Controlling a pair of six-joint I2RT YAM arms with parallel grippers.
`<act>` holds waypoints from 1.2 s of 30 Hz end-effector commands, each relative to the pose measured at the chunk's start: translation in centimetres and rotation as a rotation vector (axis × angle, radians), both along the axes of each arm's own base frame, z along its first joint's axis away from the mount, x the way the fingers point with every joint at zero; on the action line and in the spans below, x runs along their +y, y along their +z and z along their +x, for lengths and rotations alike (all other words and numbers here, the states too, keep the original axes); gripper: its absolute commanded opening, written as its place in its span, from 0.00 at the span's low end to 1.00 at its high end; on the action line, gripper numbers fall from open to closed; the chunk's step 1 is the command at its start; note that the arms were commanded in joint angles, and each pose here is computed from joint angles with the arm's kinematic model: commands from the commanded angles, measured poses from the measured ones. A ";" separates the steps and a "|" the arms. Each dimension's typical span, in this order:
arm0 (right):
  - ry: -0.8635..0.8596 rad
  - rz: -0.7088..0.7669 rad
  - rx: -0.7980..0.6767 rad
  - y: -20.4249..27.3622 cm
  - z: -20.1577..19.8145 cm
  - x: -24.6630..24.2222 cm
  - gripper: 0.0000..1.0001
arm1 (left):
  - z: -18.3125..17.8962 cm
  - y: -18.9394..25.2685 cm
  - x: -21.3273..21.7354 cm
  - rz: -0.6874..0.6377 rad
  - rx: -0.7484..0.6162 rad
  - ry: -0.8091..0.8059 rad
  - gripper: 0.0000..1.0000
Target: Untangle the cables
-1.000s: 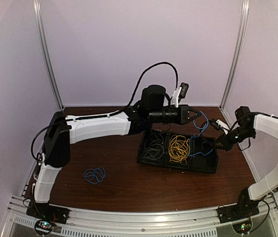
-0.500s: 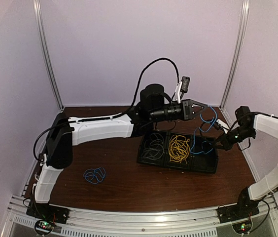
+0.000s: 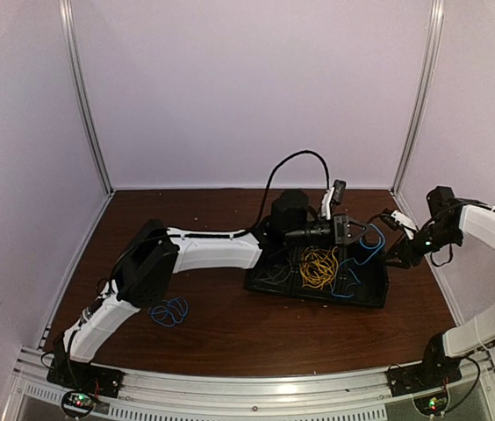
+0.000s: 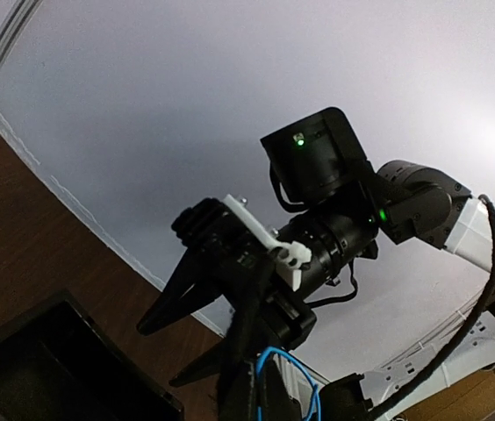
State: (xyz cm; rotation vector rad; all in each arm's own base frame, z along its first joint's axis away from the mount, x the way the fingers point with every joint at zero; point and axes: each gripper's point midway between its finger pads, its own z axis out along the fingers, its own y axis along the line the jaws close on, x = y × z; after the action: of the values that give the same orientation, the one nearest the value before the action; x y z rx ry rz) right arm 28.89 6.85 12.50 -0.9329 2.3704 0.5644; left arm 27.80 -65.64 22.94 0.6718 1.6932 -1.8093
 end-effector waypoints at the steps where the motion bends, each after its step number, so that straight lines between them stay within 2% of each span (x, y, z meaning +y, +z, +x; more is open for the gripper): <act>1: 0.002 -0.185 -0.105 2.3 -0.7 -3.1 0.50 | -0.1 6.3 0.8 -0.162 -0.075 -0.002 0.00; 4: -0.015 -0.308 -0.123 1.9 -1.2 -5.5 0.52 | -0.1 7.2 0.8 -0.181 -0.079 0.001 0.00; 7: -0.054 -0.343 -0.123 2.2 -1.2 -7.5 0.52 | -0.7 9.3 1.0 -0.233 -0.084 -0.018 0.00; 14: -0.187 -0.259 -0.125 4.5 -0.1 -10.9 0.52 | -2.7 14.4 1.0 -0.311 -0.159 -0.025 0.00; 19: -0.240 -0.199 -0.126 5.2 0.3 -11.9 0.52 | -3.4 15.5 1.1 -0.322 -0.185 -0.019 0.00; 28: -0.292 -0.153 -0.129 5.3 0.1 -12.5 0.52 | -2.0 10.9 -0.3 -0.263 -0.156 0.013 0.00; 36: -0.303 -0.128 -0.132 4.8 -0.1 -12.7 0.52 | -1.0 3.1 -1.8 -0.160 -0.070 0.019 0.00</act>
State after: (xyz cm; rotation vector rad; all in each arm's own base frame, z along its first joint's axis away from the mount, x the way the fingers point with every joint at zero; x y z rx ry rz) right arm 29.02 -6.32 17.30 -0.6427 2.4069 0.1868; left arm 26.15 -66.88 30.20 0.6585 1.4270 -1.8762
